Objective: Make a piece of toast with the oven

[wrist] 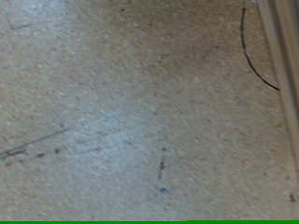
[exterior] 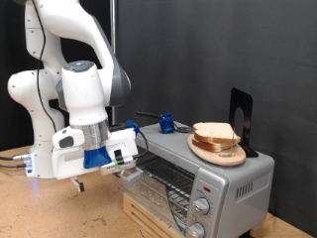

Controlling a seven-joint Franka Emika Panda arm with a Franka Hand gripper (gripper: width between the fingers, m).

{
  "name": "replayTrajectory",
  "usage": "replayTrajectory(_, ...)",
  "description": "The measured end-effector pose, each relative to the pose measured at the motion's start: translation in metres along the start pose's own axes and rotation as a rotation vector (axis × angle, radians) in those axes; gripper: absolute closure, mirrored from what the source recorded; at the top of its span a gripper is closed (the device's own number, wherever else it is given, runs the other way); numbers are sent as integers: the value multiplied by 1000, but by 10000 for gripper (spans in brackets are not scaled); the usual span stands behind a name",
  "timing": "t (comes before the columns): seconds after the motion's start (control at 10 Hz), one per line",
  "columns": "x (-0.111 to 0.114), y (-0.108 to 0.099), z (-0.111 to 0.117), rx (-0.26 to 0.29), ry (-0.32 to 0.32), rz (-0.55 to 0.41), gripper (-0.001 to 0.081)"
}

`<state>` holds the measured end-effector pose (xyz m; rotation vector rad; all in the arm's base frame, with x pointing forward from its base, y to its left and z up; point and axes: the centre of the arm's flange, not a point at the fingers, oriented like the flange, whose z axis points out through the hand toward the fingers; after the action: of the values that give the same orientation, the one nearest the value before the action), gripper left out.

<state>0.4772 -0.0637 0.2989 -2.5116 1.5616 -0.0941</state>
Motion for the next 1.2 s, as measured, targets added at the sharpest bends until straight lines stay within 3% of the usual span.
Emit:
replayTrajectory(0.4,0,-11,-24,59,-48,-26,-2)
replayTrajectory(0.8,-3,-4,-20,-30,-14,-26,-2)
replayTrajectory(1.2,10,4,-14,-47,10,-1,-2)
